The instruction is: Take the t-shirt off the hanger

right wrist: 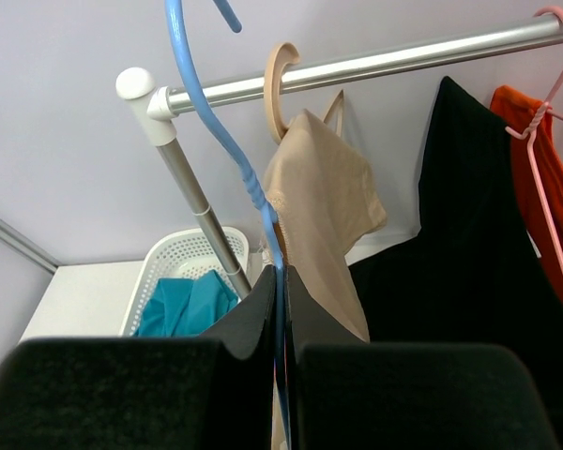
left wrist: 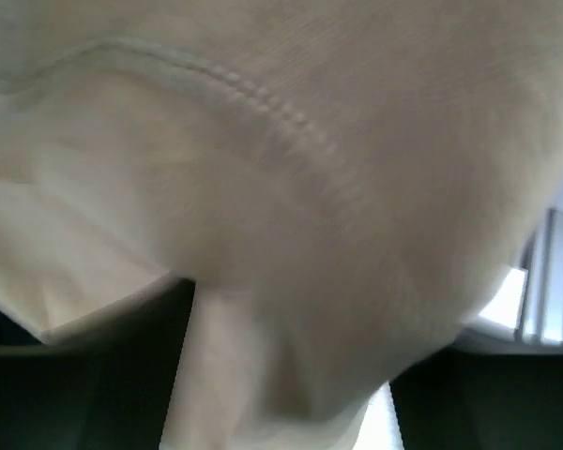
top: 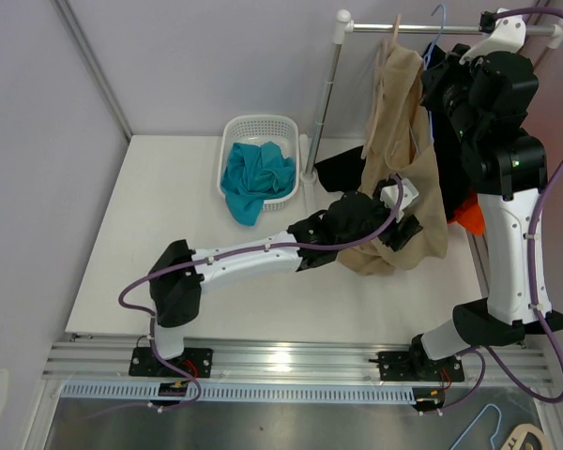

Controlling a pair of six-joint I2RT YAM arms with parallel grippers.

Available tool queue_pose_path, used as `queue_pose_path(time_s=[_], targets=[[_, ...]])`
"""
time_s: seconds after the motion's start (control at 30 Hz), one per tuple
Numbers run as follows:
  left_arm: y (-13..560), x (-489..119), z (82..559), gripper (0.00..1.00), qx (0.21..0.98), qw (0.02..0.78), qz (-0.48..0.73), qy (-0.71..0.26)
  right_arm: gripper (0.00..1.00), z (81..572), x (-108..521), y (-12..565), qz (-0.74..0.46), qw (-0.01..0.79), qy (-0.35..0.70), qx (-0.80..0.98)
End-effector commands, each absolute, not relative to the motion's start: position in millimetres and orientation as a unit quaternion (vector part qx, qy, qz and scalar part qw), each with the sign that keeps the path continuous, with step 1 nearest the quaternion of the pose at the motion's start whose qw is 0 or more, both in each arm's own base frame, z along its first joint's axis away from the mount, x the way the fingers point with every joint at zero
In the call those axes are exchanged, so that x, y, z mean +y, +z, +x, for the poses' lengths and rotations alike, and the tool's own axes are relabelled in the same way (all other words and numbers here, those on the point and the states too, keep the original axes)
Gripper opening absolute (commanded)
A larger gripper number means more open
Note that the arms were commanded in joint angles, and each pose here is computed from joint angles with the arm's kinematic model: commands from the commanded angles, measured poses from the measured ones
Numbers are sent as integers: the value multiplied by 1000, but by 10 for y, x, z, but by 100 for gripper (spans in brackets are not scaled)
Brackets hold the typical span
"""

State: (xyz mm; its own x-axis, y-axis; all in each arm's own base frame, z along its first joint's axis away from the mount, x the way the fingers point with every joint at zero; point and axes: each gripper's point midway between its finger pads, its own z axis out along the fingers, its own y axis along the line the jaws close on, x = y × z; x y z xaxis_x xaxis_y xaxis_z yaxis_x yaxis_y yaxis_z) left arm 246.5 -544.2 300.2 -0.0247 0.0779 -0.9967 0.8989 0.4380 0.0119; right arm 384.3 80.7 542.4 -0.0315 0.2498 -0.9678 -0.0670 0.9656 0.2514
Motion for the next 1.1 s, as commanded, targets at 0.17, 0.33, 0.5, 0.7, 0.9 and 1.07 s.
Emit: queue_pose_path(time_s=[0.17, 0.33, 0.5, 0.7, 0.9, 1.07], targets=[[3321, -5659, 2171, 1, 564, 580, 427, -404, 0, 3775, 779, 5743, 73, 725, 122, 674], [3587, -5612, 1689, 1, 501, 581, 459, -448, 0, 3919, 812, 5633, 78, 717, 121, 682], [4047, -5619, 1241, 1, 429, 568, 498, -495, 0, 3983, 958, 5586, 56, 714, 146, 682], [4402, -5500, 947, 1, 352, 566, 526, -528, 0, 3926, 1124, 5478, 13, 701, 173, 692], [4400, -5595, 802, 1, 336, 513, 575, -542, 0, 3782, 1374, 5480, -45, 689, 227, 687], [4501, -5632, 652, 1, 297, 490, 588, -571, 0, 3774, 1411, 5437, -52, 683, 234, 689]])
